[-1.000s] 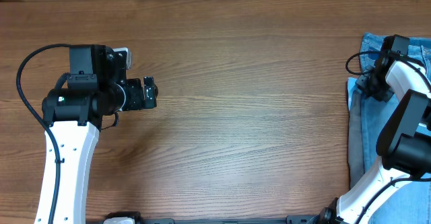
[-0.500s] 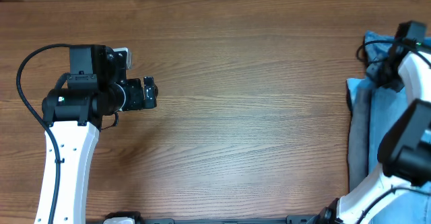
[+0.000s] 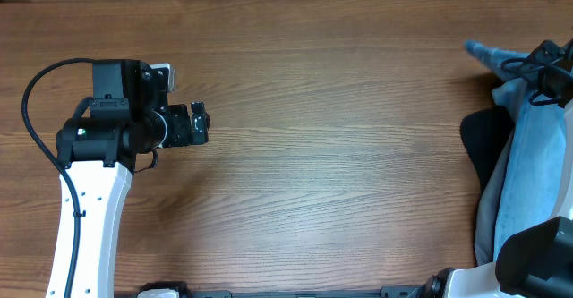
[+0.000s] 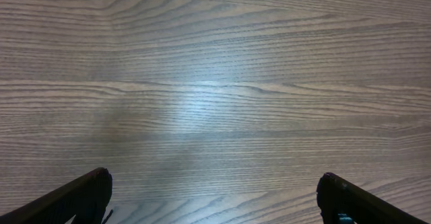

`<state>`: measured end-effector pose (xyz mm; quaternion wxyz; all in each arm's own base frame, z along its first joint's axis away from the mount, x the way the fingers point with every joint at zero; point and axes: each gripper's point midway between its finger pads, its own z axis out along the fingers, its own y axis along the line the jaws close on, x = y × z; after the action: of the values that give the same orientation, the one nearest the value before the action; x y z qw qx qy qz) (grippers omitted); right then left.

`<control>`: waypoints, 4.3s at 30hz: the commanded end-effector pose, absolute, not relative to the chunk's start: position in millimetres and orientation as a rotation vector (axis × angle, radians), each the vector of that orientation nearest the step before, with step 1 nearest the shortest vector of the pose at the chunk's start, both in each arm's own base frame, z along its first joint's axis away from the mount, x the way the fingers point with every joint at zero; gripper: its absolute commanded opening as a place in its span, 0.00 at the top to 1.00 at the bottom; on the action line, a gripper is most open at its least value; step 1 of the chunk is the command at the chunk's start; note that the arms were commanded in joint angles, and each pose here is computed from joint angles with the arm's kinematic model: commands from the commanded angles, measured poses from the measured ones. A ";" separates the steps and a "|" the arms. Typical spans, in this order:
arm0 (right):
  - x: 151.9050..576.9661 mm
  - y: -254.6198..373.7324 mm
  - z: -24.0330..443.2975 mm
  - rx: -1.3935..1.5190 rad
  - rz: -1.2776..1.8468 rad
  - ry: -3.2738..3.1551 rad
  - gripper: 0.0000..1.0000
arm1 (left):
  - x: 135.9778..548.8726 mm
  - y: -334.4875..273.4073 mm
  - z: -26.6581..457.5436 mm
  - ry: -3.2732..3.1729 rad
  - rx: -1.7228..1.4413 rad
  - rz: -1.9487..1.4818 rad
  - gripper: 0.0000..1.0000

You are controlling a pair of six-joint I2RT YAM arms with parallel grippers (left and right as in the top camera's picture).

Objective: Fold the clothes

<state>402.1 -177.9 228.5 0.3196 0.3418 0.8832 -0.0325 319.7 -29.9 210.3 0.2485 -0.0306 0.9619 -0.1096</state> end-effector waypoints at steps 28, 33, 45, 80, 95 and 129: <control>421.8 -86.5 97.7 0.385 0.187 2.851 0.29 | 324.6 -32.5 218.5 2.595 -0.069 -0.337 0.00; 406.7 -81.0 92.1 0.296 -0.022 2.951 0.25 | 323.8 -36.4 219.1 2.595 -0.061 -0.367 0.00; 361.8 -93.0 55.2 0.508 -0.421 3.039 0.18 | 323.9 -36.3 219.1 2.594 -0.055 -0.365 0.00; 342.1 -103.7 16.0 0.763 -0.668 2.944 0.96 | 323.2 -36.3 218.7 2.598 -0.056 -0.365 0.00; 421.0 -52.9 271.5 0.523 -0.032 2.506 0.96 | 327.1 -34.8 234.6 2.563 -0.054 -0.359 0.00; 325.4 266.2 353.5 -0.313 0.452 2.412 0.34 | 298.7 -7.0 436.8 2.202 -0.013 -0.106 0.00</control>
<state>306.4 304.6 290.4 0.2419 -0.1886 0.9387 0.1575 292.3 -1.0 440.7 0.4613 -0.0217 0.8865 -0.0289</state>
